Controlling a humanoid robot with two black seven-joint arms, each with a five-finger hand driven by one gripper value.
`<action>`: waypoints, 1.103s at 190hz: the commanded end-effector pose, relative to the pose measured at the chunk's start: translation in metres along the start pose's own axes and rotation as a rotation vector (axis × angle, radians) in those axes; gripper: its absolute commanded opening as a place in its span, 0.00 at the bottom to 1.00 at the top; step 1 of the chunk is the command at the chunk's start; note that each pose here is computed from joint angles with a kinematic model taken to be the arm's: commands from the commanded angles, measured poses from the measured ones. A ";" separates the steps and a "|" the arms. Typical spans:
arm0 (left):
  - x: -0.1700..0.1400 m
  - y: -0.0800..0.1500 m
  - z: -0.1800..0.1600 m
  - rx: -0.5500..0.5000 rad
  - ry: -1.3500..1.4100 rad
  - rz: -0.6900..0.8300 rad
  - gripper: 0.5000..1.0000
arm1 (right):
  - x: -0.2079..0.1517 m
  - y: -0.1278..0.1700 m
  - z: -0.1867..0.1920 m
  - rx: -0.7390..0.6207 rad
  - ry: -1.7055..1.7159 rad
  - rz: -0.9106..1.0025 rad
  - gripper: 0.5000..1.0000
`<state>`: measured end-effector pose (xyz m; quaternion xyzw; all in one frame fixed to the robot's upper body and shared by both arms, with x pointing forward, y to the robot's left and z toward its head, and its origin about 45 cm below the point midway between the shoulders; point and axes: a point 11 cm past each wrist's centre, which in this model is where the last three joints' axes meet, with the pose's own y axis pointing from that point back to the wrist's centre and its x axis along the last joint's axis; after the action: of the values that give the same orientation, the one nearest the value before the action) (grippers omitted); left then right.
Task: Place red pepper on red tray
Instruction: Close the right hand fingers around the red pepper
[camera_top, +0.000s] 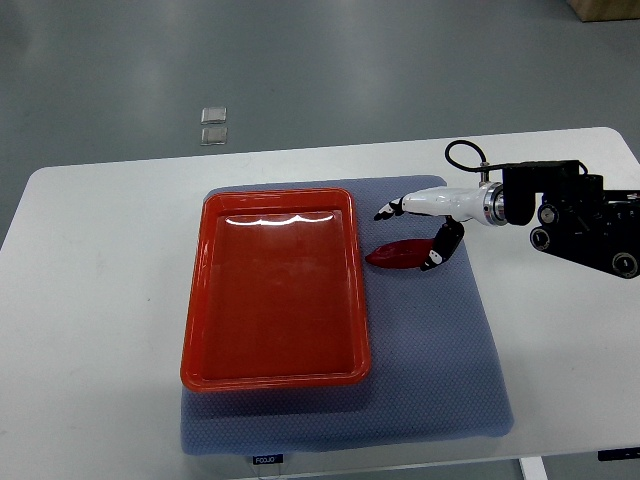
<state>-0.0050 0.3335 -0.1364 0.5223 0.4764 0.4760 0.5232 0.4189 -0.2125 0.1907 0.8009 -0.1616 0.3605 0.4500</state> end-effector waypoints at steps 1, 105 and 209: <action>0.001 0.000 0.000 0.001 -0.001 0.002 1.00 | -0.002 -0.004 -0.005 0.012 0.006 0.000 0.82; 0.001 0.000 0.000 0.000 -0.001 0.002 1.00 | -0.017 -0.005 0.002 0.003 0.012 -0.029 0.59; 0.001 0.000 0.000 0.000 -0.001 0.002 1.00 | -0.018 -0.004 0.003 0.000 0.010 -0.042 0.19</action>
<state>-0.0050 0.3341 -0.1364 0.5228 0.4759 0.4762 0.5229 0.4095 -0.2133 0.1738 0.8025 -0.1415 0.3552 0.4580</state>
